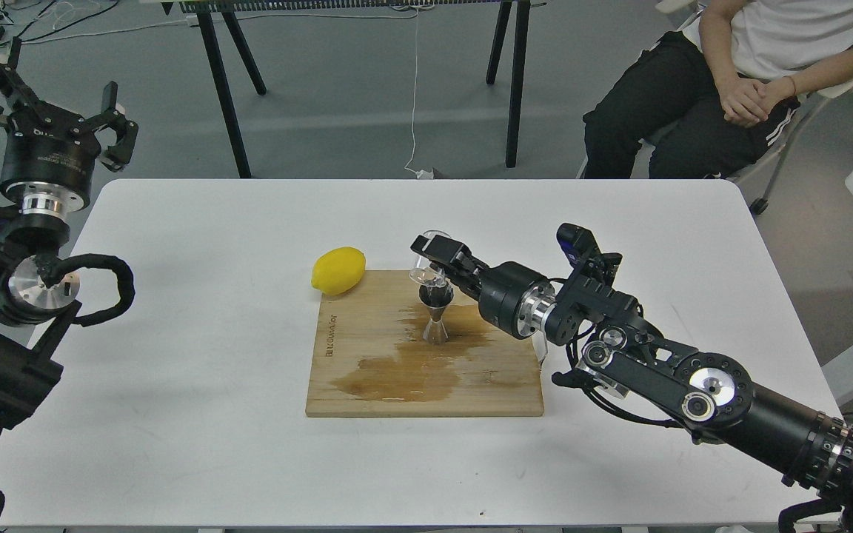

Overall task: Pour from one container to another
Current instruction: 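Tilt the glass cup with the right gripper to pour into the jigger, then tilt the glass cup upright and move it back with the right gripper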

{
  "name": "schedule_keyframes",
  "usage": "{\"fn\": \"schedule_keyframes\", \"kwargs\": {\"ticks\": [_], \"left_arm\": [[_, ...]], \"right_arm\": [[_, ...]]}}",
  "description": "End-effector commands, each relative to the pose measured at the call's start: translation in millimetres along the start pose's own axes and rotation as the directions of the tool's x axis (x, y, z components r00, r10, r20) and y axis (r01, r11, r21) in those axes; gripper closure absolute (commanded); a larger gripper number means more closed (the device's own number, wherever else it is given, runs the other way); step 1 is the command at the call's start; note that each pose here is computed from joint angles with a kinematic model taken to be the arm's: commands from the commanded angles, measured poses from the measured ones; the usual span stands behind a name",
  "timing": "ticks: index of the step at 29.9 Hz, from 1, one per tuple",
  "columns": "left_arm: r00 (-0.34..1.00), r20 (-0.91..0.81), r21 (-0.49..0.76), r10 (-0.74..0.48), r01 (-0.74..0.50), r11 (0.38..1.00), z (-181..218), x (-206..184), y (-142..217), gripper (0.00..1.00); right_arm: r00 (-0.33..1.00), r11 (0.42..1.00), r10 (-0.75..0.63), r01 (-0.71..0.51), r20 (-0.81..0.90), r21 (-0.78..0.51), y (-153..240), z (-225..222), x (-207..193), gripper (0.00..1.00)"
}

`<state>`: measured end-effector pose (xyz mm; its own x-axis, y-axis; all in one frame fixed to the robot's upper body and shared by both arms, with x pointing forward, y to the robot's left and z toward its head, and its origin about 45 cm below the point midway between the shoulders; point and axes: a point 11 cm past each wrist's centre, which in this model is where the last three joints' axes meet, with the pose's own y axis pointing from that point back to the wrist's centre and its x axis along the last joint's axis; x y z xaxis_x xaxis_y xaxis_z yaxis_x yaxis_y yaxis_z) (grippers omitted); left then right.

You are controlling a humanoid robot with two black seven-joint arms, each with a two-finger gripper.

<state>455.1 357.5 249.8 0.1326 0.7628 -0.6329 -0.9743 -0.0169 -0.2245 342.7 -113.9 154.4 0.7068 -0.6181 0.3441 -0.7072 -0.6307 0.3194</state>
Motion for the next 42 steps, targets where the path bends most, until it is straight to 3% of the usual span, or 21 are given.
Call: {"fn": "schedule_keyframes", "kwargs": {"ticks": [1,15,23,30,34,42], "left_arm": [[1.0,0.0,0.001,0.002,-0.002,1.0,0,1,1,0.0],[1.0,0.011,-0.005,0.004,-0.004,1.0,6,4,0,0.0],[1.0,-0.005,-0.027,0.018,-0.018,0.999,12,6,0,0.0],[1.0,-0.004,-0.029,0.018,-0.019,0.999,13,8,0,0.0],[1.0,-0.004,-0.031,0.019,-0.019,0.999,14,7,0,0.0],[1.0,-0.002,-0.026,0.02,-0.021,0.999,13,7,0,0.0]], "right_arm": [[0.998,1.0,0.008,-0.007,-0.055,0.013,0,0,-1,0.59],[0.967,0.995,0.055,-0.034,-0.249,0.089,7,-3,10,0.59],[0.979,0.994,0.073,-0.056,-0.193,0.089,11,2,11,0.59],[0.989,0.988,0.141,-0.143,0.035,0.066,22,1,48,0.58],[0.945,0.98,0.193,-0.199,0.264,-0.004,36,8,77,0.58],[0.631,0.962,0.259,-0.239,0.731,-0.135,74,36,113,0.57]]}}
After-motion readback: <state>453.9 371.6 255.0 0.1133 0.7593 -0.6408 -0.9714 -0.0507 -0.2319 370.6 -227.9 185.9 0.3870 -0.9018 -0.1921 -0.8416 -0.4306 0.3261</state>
